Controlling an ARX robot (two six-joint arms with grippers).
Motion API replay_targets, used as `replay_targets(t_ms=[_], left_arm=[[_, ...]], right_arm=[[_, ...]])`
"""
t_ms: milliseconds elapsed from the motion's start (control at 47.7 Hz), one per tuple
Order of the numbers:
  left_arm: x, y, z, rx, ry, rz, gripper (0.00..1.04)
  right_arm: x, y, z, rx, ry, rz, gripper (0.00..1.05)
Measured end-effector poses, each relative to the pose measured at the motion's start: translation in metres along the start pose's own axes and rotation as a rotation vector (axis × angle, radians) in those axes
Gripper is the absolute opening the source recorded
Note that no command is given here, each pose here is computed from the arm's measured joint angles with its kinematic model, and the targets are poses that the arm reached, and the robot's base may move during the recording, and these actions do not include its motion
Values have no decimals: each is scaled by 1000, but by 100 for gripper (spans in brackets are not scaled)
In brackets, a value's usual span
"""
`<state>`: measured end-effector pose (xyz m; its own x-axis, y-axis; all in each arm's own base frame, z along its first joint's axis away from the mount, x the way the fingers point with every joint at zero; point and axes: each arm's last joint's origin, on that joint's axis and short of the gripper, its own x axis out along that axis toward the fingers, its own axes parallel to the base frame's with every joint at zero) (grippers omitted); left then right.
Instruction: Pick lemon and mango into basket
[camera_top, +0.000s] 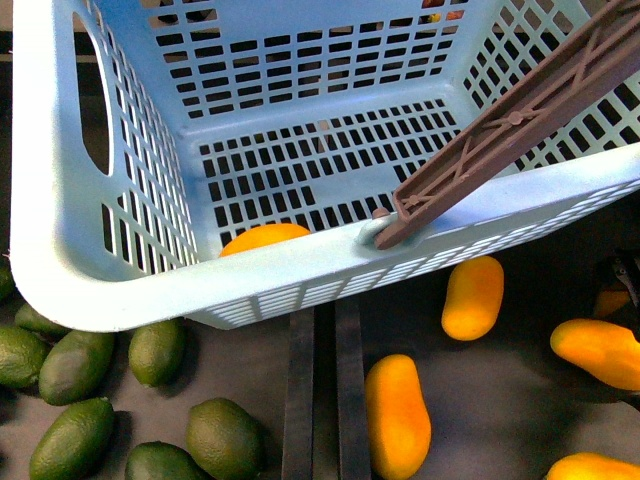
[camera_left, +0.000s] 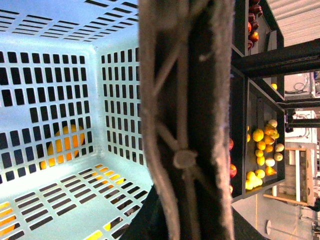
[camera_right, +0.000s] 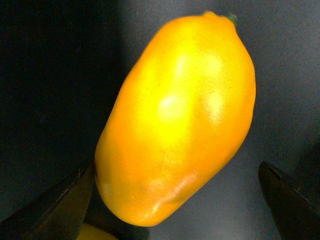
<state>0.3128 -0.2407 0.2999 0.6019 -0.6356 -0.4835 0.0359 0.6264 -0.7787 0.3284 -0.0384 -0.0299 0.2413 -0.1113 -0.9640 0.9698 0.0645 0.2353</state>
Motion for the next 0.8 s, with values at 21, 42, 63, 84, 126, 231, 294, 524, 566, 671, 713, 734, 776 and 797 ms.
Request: replay_targets(t_ms=[21, 42, 63, 84, 126, 231, 294, 524, 566, 671, 713, 734, 776, 797], left_arm=[[0, 0, 0, 0, 0, 0, 5], [0, 0, 0, 0, 0, 0, 5], [0, 0, 0, 0, 0, 0, 5], [0, 0, 0, 0, 0, 0, 5], [0, 0, 0, 0, 0, 0, 5], [0, 0, 0, 0, 0, 0, 5], [0, 0, 0, 0, 0, 0, 5], [0, 0, 0, 0, 0, 0, 5], [0, 0, 0, 0, 0, 0, 5], [0, 0, 0, 0, 0, 0, 5], [0, 0, 0, 0, 0, 0, 5], [0, 0, 0, 0, 0, 0, 5], [0, 0, 0, 0, 0, 0, 5], [0, 0, 0, 0, 0, 0, 5]], right_arm=[[0, 0, 0, 0, 0, -2, 96], [1, 1, 0, 0, 0, -3, 96], [2, 1, 0, 0, 0, -3, 96], [2, 2, 0, 0, 0, -2, 96], [5, 5, 1, 0, 0, -3, 96], [11, 9, 3, 5, -4, -6, 96], [13, 10, 5, 9, -6, -11, 96], [25, 14, 9, -10, -18, -23, 88], [26, 13, 9, -13, -17, -28, 85], [28, 11, 9, -25, -15, -35, 71], [28, 12, 9, -30, -16, -32, 67], [28, 12, 9, -31, -16, -31, 65], [27, 11, 10, -28, -16, -26, 63], [26, 10, 11, -28, -14, -20, 62]])
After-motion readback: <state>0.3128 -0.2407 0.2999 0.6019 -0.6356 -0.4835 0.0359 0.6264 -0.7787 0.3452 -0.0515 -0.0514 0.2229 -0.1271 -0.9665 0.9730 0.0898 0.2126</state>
